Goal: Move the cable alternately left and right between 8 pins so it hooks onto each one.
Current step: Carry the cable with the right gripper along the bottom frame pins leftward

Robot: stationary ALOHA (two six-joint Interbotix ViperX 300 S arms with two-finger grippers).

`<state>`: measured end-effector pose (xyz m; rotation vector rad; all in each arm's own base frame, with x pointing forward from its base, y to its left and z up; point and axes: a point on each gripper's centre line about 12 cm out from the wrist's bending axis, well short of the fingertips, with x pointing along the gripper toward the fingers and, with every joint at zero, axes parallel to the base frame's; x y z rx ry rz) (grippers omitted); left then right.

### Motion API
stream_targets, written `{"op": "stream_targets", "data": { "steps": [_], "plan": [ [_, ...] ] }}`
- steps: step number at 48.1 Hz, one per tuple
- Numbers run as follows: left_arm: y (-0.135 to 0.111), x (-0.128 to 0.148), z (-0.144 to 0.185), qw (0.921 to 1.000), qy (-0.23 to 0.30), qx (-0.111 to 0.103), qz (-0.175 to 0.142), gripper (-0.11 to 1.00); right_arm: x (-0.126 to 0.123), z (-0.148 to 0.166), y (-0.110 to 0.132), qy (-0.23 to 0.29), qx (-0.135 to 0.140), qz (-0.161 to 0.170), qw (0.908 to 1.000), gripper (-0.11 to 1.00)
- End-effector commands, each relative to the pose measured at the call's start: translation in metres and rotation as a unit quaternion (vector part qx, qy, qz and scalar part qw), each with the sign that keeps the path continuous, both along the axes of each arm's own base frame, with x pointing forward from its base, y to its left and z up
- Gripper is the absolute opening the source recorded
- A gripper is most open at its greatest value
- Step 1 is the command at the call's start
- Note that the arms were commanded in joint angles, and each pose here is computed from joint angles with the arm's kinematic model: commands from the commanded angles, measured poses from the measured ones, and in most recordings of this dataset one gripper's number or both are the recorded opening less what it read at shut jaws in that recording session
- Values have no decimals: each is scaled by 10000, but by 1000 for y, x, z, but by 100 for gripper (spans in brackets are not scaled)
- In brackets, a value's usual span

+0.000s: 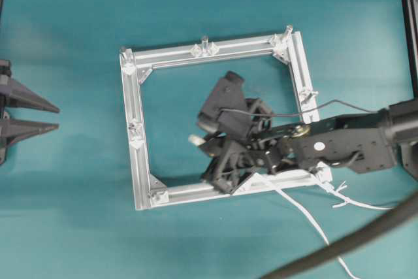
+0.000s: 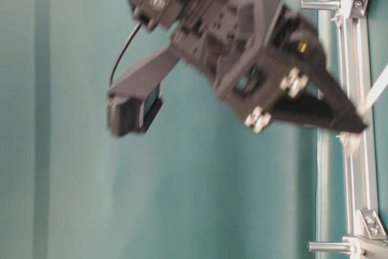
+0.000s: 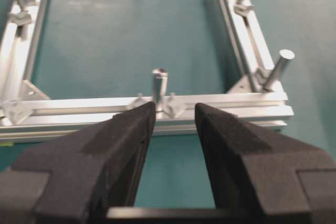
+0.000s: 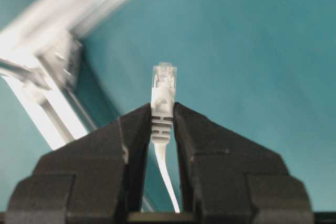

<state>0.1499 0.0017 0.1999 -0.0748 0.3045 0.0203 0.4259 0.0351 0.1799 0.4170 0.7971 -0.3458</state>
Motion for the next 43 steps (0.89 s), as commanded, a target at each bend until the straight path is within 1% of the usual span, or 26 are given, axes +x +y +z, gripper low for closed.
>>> {"op": "stream_targets", "data": {
  "steps": [1, 6, 10, 14, 19, 25, 30, 38, 41, 43],
  "plan": [
    [-6, 2, 7, 9997, -85, 74, -226, 45, 12, 16, 6, -294, -1, 157, 9994, 15],
    [-14, 2, 6, 9987, -80, 109, -490, 44, 16, 15, 13, -372, -17, 377, 9986, 15],
    [-17, 1, 6, 9981, -74, 108, -605, 44, 17, 13, 20, -393, -41, 531, 9978, 15],
    [-18, 1, 6, 9980, -67, 108, -613, 44, 17, 11, 28, -399, -104, 722, 9965, 15],
    [-17, 1, 7, 9981, -81, 100, -603, 44, 17, 7, 42, -369, -313, 1151, 9922, 15],
    [-17, 2, 8, 9982, -95, 70, -593, 44, 17, 4, 56, -369, -569, 1630, 9843, 15],
    [-18, 1, 7, 9981, -80, 78, -604, 44, 19, 6, 64, -400, -698, 1840, 9796, 15],
    [-17, 1, 4, 9982, -50, 79, -596, 44, 28, 9, 81, -510, -755, 2052, 9745, 15],
    [-17, 1, 5, 9982, -57, 79, -596, 44, 31, 9, 90, -534, -823, 2207, 9704, 15],
    [-17, 1, 4, 9982, -50, 79, -596, 44, 33, 9, 98, -556, -909, 2360, 9659, 15]
  ]
}}
